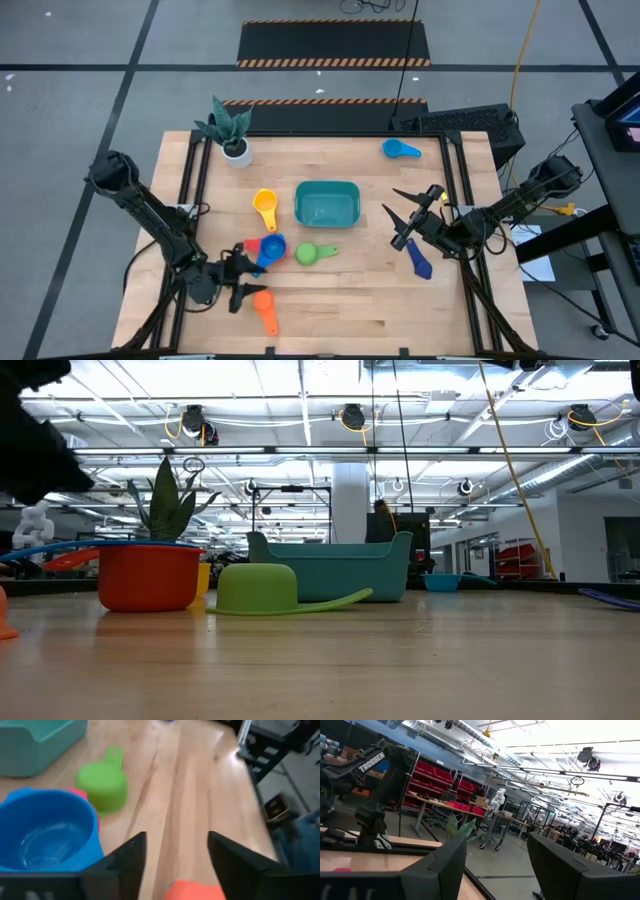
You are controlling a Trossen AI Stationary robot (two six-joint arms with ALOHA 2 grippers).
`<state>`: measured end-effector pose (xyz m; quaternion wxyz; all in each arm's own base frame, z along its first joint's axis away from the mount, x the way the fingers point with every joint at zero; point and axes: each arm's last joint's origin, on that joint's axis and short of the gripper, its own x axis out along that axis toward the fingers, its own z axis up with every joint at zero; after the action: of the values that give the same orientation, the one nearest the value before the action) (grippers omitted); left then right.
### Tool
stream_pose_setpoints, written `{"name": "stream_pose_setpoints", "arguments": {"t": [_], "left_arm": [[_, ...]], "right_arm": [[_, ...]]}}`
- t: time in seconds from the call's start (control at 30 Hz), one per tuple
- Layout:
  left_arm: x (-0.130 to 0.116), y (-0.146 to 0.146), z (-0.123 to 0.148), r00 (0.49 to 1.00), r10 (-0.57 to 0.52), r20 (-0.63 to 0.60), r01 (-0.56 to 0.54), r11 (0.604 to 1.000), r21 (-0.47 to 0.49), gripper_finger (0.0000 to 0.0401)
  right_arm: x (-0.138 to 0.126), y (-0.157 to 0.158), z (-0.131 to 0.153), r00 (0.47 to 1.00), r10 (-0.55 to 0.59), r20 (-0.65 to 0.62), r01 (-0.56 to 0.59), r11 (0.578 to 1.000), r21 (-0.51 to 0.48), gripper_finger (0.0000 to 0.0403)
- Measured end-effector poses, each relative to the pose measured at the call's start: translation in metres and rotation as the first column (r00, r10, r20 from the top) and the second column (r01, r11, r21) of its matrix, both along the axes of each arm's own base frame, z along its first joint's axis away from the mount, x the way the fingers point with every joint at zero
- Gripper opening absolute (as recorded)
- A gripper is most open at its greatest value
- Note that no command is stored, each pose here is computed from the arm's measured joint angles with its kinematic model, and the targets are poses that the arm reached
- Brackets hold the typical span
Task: Nest measuring cups in basket
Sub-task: Stack the blue measuring cup onto the red measuring cup
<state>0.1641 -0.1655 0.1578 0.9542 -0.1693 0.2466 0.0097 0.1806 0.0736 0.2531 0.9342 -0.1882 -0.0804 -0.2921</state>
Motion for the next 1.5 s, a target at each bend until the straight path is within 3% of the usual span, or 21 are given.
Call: {"name": "stream_pose_setpoints", "arguments": {"t": [0.23,0.47,1.07,1.3,1.5], "left_arm": [[0.007,-0.007,-0.031,0.995,-0.010,-0.101,0.011,1.000,0.011,0.0101],[0.006,-0.004,-0.042,0.990,0.034,-0.139,-0.026,0.998,0.065,0.0054],[-0.016,0.025,-0.039,0.942,0.242,-0.231,-0.183,0.951,0.250,0.0044],[-0.020,0.031,-0.029,0.943,0.256,-0.213,-0.194,0.942,0.274,0.0044],[-0.029,0.041,-0.027,0.914,0.317,-0.252,-0.233,0.921,0.312,0.0045]], "right_arm": [[0.000,0.000,0.000,1.000,0.000,0.000,0.000,1.000,0.000,0.0203],[0.000,0.000,0.000,1.000,-0.001,0.000,0.001,1.000,0.000,0.0203],[0.000,0.000,0.000,1.000,-0.002,-0.001,0.002,1.000,0.000,0.0203],[0.000,0.000,0.000,1.000,-0.002,-0.002,0.002,1.000,0.000,0.0203],[0.000,0.000,0.000,1.000,-0.002,-0.002,0.002,1.000,0.000,0.0203]]}}
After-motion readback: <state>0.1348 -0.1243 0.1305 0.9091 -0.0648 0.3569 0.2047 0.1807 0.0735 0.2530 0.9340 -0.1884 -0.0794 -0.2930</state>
